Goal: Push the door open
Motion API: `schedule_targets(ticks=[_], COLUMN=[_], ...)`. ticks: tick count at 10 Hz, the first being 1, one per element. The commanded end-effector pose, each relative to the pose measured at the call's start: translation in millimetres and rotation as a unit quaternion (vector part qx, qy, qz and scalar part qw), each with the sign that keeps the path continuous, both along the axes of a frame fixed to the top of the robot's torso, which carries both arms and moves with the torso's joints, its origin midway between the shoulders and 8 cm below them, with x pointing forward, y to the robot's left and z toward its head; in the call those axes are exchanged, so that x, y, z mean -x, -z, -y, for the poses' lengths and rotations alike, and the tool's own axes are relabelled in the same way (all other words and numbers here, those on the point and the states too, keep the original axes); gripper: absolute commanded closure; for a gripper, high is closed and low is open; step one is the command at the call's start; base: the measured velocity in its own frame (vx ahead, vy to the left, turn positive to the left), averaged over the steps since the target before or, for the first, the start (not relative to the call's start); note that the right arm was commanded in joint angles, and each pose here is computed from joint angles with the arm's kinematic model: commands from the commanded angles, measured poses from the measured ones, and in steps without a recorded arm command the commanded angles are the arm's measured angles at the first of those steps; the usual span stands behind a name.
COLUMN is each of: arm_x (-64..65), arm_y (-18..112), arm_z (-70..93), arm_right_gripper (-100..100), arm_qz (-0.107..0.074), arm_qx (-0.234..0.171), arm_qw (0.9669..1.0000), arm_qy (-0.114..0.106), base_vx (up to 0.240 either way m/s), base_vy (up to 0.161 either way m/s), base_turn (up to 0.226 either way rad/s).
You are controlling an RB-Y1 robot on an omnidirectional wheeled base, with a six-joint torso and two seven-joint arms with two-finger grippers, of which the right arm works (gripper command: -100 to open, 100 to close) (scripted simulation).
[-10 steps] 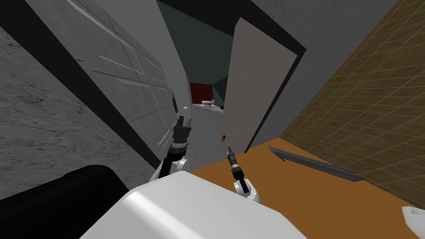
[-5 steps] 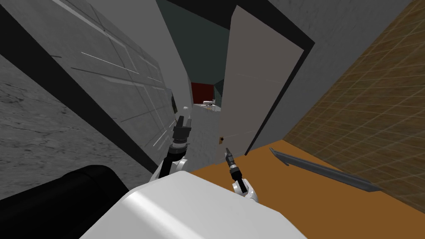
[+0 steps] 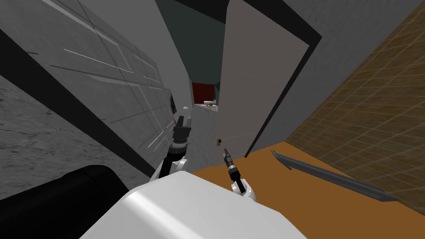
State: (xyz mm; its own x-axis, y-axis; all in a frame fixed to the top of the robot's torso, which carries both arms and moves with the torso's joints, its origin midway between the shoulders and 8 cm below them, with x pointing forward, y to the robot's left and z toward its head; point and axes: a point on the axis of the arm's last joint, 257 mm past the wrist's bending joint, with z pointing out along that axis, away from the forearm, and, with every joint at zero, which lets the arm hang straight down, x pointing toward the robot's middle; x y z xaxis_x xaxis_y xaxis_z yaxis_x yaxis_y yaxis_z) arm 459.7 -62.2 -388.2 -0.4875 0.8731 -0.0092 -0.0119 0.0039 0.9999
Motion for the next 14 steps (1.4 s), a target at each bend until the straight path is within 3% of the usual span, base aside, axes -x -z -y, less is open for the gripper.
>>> schedule_targets(ticks=[1,2,5,11,12,14], arm_x=[0.0,-0.5,-0.6,0.7,0.7,0.7], arm_y=[0.0,2.7,4.5,3.8,3.8,3.8], arm_z=[0.0,8.9,14.2,6.2,6.2,6.2], arm_right_gripper=[-100,-100,-100,-100,100,100], arm_qz=[0.0,0.0,0.0,-0.001,-0.001,-0.001], arm_qx=[0.0,0.007,0.011,0.002,0.002,0.002], arm_qw=[1.0,1.0,0.9999,0.9999,0.9999,0.9999], arm_qy=[0.0,0.003,0.008,0.012,0.012,0.012], base_vx=[0.054,0.109,0.173,0.158,-0.014,-0.018], base_vy=[-0.04,0.07,0.08,0.062,-0.003,-0.009], base_turn=[0.02,0.043,0.028,0.021,0.004,0.007])
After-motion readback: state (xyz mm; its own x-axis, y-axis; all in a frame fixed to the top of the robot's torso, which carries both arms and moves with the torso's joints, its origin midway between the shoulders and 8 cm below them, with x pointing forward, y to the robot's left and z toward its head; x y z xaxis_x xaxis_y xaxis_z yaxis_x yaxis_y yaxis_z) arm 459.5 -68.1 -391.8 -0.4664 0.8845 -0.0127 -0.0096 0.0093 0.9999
